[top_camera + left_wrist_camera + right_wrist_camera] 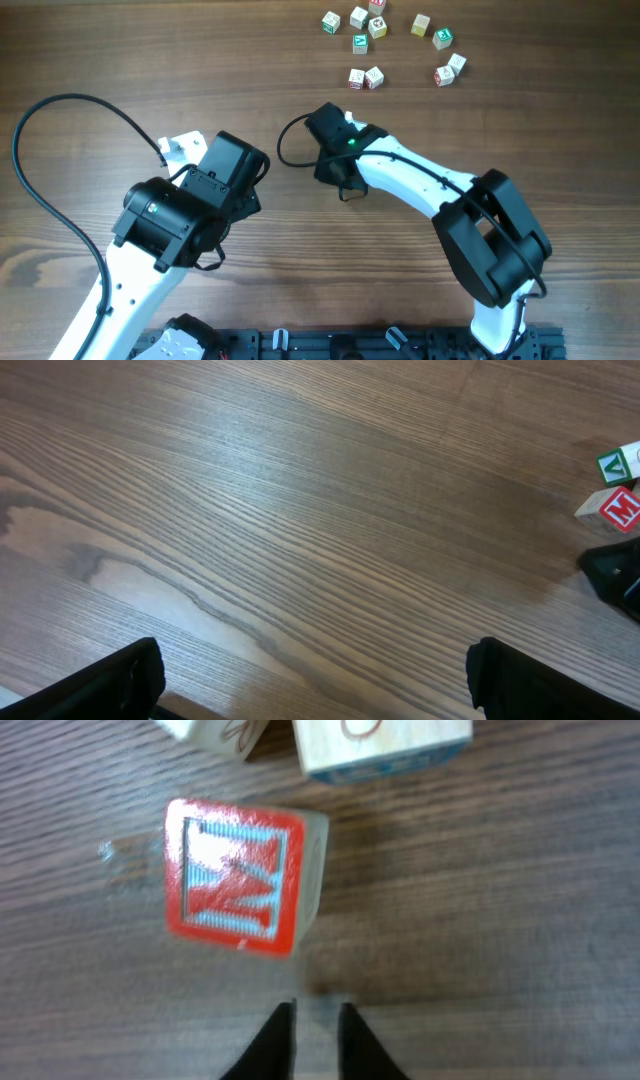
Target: Form a circle
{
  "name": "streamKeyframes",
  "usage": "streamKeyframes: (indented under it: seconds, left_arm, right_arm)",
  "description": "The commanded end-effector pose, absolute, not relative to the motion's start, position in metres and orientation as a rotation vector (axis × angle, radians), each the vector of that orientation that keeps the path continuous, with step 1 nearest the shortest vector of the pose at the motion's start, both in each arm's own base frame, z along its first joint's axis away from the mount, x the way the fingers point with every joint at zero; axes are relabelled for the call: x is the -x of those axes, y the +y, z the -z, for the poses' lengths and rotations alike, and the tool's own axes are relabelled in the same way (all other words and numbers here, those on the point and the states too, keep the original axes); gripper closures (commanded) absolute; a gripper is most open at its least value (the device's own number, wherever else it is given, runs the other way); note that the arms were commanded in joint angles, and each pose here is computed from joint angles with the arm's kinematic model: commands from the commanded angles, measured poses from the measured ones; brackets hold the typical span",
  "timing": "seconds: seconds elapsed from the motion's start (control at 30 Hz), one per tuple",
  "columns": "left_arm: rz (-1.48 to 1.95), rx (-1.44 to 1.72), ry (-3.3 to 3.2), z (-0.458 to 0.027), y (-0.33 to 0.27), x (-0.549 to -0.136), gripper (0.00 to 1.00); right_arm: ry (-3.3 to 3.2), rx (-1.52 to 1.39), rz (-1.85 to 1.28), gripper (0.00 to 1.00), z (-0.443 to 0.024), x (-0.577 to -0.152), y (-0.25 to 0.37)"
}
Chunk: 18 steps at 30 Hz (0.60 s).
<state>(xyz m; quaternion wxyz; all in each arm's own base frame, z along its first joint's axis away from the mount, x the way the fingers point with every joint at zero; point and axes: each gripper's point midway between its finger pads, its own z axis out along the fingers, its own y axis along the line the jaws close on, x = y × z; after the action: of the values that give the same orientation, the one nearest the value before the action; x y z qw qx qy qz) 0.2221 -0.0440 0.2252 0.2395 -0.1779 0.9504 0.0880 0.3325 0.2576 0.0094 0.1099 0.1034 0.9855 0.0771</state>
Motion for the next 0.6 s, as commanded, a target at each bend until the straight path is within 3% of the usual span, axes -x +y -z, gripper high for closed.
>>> streamKeyframes:
  seconds: [0.0,0.03,0.2,0.3,0.4,0.57]
  left_arm:
    - [-0.244,0.485,2.599,-0.226,-0.042,-0.221,0.00]
    - [-0.244,0.485,2.599,-0.226,-0.042,-0.221,0.00]
    - [-0.244,0.485,2.599,-0.226,-0.042,-0.221,0.00]
    - [-0.244,0.485,2.599,-0.226,-0.042,-0.221,0.00]
    - [-0.244,0.485,2.599,-0.226,-0.042,-0.221,0.00]
    - [-0.244,0.485,2.599,-0.226,-0.042,-0.221,0.00]
  right_arm:
    - [2.821,-0.286,-0.181,0.39,-0.025,-0.337,0.255]
    - [2.803,-0.303,-0.193,0.28,-0.027,-0.340,0.257]
    - [2.739,-0.424,-0.193,0.16,-0.030,-0.350,0.255]
    - [2.706,-0.401,-0.217,0.19,-0.032,-0.354,0.264]
    - [2.677,-0.379,-0.208,0.31,-0.031,-0.357,0.270]
    - [2.655,-0.384,-0.180,0.33,-0.027,-0.361,0.268]
